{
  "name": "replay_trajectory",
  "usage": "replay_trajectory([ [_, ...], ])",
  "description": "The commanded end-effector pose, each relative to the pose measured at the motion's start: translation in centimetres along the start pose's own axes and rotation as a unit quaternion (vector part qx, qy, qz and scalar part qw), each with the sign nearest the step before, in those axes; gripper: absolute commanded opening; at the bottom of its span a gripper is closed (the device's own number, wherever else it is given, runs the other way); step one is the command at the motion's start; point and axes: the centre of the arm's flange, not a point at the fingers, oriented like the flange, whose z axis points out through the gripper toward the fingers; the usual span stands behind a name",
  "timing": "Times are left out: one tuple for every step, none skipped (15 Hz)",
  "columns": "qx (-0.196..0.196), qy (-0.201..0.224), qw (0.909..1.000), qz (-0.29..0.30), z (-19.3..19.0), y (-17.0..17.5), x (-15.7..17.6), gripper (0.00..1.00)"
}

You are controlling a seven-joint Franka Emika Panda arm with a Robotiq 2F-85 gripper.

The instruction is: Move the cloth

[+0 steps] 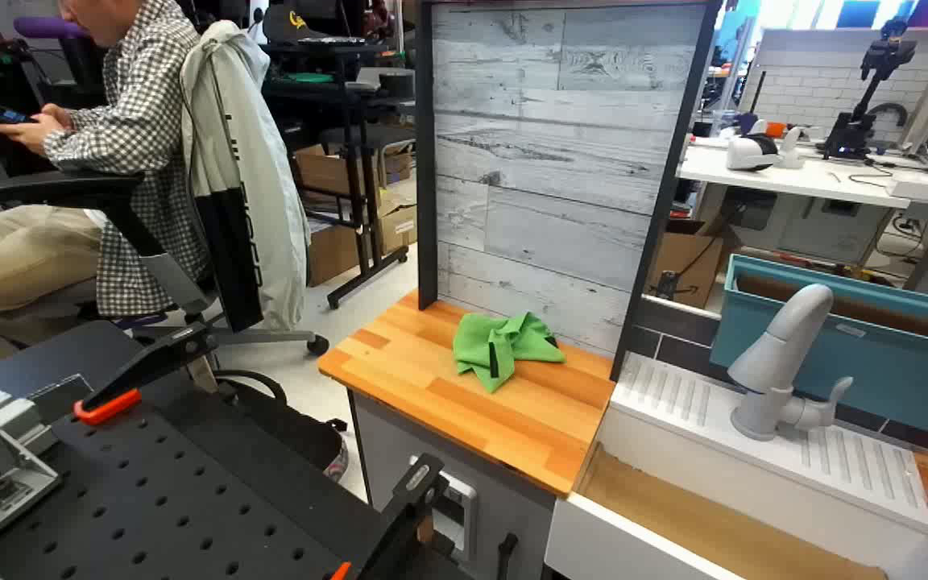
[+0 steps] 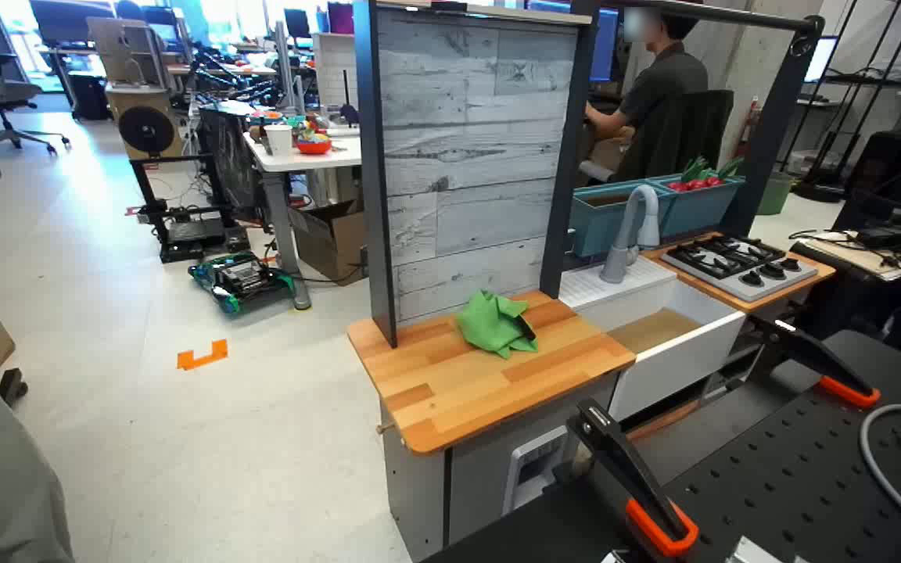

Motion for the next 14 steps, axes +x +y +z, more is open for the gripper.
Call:
replay_trajectory([
  [0.000, 0.000, 1.0000, 0.000, 0.0, 0.0, 0.0, 1.00],
  [0.000, 0.000, 1.0000, 0.000, 0.0, 0.0, 0.0, 1.00],
  [0.000, 0.000, 1.0000, 0.000, 0.0, 0.0, 0.0, 1.00],
  [0.000, 0.000, 1.0000, 0.000, 0.0, 0.0, 0.0, 1.00],
  [0.000, 0.000, 1.0000, 0.000, 0.0, 0.0, 0.0, 1.00],
  [0.000, 0.000, 1.0000, 0.000, 0.0, 0.0, 0.0, 1.00],
  [0.000, 0.000, 1.0000, 0.000, 0.0, 0.0, 0.0, 1.00],
  [0.000, 0.000, 1.0000, 0.000, 0.0, 0.0, 0.0, 1.00],
  [0.005, 0.004, 1.0000, 0.000, 0.1, 0.1, 0.2, 1.00],
  [0.005, 0.009, 0.9999, 0.001, 0.3, 0.3, 0.4, 1.00],
  [0.004, 0.017, 0.9998, 0.005, 0.6, 0.4, 0.8, 1.00],
  [0.006, 0.035, 0.9993, 0.012, 1.2, 0.7, 1.5, 1.00],
  [0.004, 0.044, 0.9990, 0.013, 1.8, 1.0, 2.3, 1.00],
  [0.000, 0.053, 0.9985, 0.017, 2.6, 1.4, 3.2, 1.00],
])
